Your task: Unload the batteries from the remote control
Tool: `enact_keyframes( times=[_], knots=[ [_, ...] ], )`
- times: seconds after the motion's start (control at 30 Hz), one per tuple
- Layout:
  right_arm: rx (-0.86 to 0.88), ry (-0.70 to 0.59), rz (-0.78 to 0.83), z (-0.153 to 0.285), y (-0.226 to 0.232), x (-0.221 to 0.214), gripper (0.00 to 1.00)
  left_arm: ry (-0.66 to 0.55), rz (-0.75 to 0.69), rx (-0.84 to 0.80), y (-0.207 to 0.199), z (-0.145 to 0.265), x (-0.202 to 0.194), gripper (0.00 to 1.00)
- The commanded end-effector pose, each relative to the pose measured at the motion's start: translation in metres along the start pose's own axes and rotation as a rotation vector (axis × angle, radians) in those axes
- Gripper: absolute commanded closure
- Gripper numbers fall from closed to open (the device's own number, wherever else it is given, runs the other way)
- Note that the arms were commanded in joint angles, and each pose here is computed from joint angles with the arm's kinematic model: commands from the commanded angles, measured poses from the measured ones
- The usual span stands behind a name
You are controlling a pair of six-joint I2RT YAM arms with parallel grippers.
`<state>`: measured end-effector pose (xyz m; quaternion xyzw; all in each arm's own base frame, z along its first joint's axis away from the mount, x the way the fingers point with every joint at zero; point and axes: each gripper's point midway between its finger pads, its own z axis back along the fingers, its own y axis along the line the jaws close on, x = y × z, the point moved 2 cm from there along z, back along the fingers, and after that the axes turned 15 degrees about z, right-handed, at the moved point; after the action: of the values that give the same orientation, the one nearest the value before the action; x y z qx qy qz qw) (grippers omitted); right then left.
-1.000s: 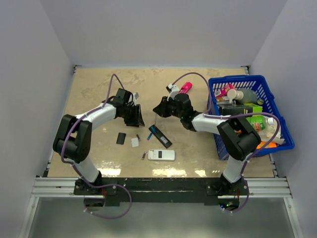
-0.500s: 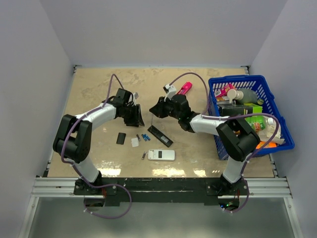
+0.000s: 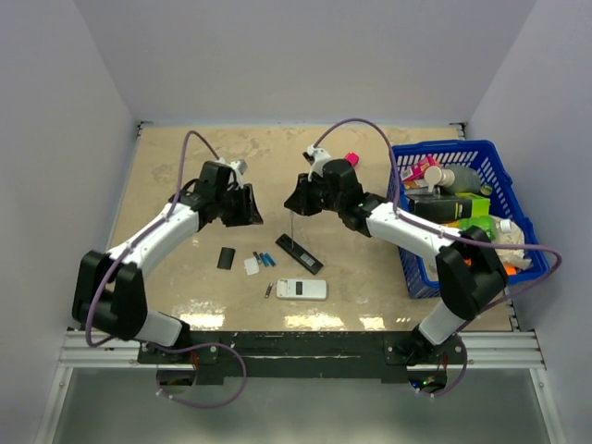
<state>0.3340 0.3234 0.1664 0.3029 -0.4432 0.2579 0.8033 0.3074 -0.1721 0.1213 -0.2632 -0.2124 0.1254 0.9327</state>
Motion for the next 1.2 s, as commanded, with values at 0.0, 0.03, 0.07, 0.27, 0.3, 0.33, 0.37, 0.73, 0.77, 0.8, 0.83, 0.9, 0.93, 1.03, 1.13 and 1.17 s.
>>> enact_keyframes(
  times=[0.0, 0.03, 0.07, 0.27, 0.3, 0.33, 0.37, 0.73, 0.77, 0.8, 0.83, 0.9, 0.93, 1.03, 1.13, 1.17],
  knots=[
    [-0.144, 0.200, 0.118, 0.039, -0.017, -0.008, 1.00, -0.149, -0.049, -0.050, -0.011, 0.037, 0.012, 0.51],
    [-0.192, 0.236, 0.150, 0.044, -0.026, -0.011, 1.00, -0.150, -0.054, -0.072, -0.013, 0.041, 0.010, 0.48],
    [-0.228, 0.252, 0.166, 0.049, -0.030, -0.005, 1.00, -0.145, -0.064, -0.083, -0.012, 0.043, 0.004, 0.41],
    [-0.440, 0.474, 0.228, 0.066, -0.065, -0.024, 0.98, -0.161, -0.134, -0.144, -0.015, 0.065, -0.008, 0.00],
    [-0.458, 0.495, 0.232, 0.064, -0.070, -0.028, 0.96, -0.185, -0.148, -0.168, -0.019, 0.074, -0.008, 0.00],
    [-0.480, 0.535, 0.239, 0.057, -0.077, -0.038, 0.96, -0.196, -0.157, -0.178, -0.019, 0.077, -0.009, 0.00],
    [-0.487, 0.545, 0.243, 0.052, -0.080, -0.039, 0.96, -0.207, -0.164, -0.181, -0.017, 0.078, -0.011, 0.00],
    [-0.516, 0.684, 0.214, 0.001, -0.103, -0.090, 0.78, -0.290, -0.215, -0.273, -0.030, 0.106, -0.012, 0.00],
    [-0.522, 0.684, 0.211, 0.000, -0.104, -0.091, 0.77, -0.291, -0.214, -0.267, -0.029, 0.106, -0.013, 0.00],
    [-0.524, 0.687, 0.210, 0.000, -0.105, -0.093, 0.76, -0.292, -0.209, -0.266, -0.029, 0.106, -0.012, 0.00],
    [-0.526, 0.684, 0.211, -0.001, -0.106, -0.093, 0.72, -0.292, -0.206, -0.262, -0.028, 0.105, -0.012, 0.00],
    [-0.524, 0.675, 0.212, -0.001, -0.105, -0.090, 0.68, -0.291, -0.203, -0.260, -0.028, 0.105, -0.012, 0.00],
    [-0.521, 0.666, 0.214, -0.002, -0.105, -0.088, 0.64, -0.292, -0.201, -0.259, -0.028, 0.105, -0.012, 0.00],
    [-0.508, 0.638, 0.220, 0.001, -0.101, -0.074, 0.58, -0.298, -0.199, -0.263, -0.029, 0.106, -0.012, 0.00],
    [-0.489, 0.593, 0.223, 0.010, -0.092, -0.055, 0.54, -0.310, -0.198, -0.267, -0.030, 0.108, -0.010, 0.00],
    [-0.480, 0.575, 0.221, 0.014, -0.090, -0.049, 0.52, -0.317, -0.199, -0.268, -0.031, 0.109, -0.009, 0.00]
  ],
)
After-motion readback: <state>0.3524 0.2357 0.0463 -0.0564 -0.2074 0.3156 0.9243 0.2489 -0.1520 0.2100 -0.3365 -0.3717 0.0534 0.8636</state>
